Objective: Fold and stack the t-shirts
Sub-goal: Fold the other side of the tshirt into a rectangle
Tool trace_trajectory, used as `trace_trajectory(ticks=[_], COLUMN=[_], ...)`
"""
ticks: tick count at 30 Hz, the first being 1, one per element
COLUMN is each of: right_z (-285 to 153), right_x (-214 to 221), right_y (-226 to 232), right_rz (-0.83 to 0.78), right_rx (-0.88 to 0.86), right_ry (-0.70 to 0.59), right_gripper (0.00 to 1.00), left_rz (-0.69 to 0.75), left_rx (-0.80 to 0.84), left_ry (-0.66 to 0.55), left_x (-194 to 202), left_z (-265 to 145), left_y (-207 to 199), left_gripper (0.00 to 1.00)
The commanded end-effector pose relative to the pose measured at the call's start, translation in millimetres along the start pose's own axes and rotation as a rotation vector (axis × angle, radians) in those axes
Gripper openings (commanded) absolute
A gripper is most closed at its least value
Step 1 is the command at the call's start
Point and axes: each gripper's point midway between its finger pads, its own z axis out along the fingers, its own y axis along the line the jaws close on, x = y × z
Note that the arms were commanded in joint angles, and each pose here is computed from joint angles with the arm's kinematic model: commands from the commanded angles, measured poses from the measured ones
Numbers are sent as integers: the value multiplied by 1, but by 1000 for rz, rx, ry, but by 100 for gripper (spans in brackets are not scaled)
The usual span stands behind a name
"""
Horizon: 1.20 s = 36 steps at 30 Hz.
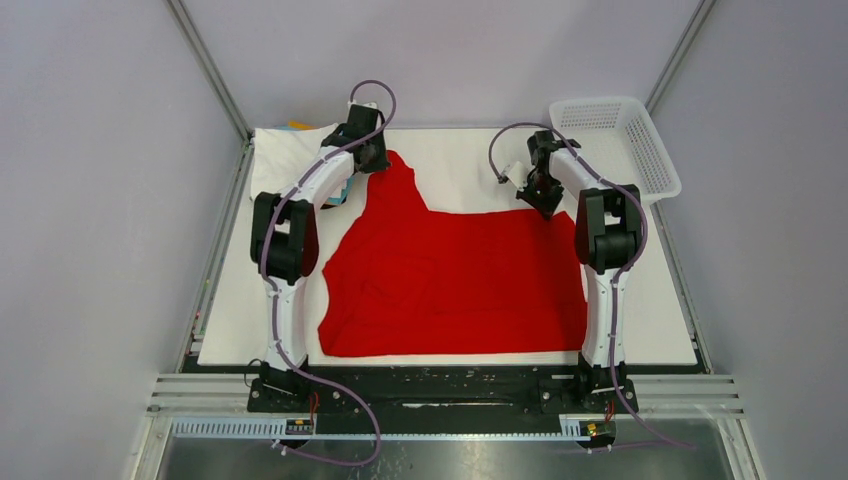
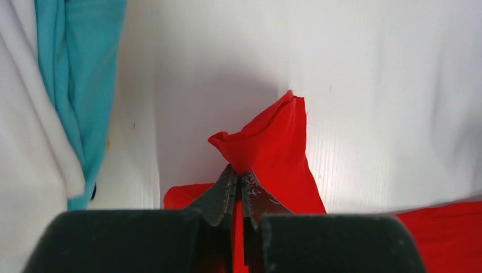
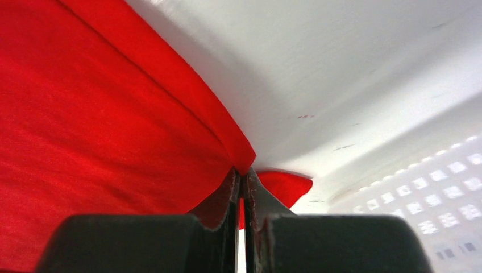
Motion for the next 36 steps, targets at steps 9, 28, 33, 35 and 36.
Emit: trace_trajectory(ticks=[9, 28, 33, 35, 36], right_z=[-32, -68, -74, -76, -78], right_x=[-29, 1, 10, 14, 16], right_y=[0, 51, 62, 69, 74], right_rz=[-85, -59, 3, 14, 15], right_rx=[64, 159, 221, 233, 234], right_ry=[-132, -66, -140, -165, -171], right_gripper=[0, 4, 3, 4, 4], left_rz=[75, 141, 148, 144, 141], left_rx=[188, 358, 343, 341, 336], left_ry=[-53, 41, 60, 51, 50], left_x=[-34, 29, 49, 55, 60], left_z=[-7, -55, -63, -72, -74], left_y=[-31, -62, -59, -56, -53], left_gripper=[0, 0, 0, 0, 0])
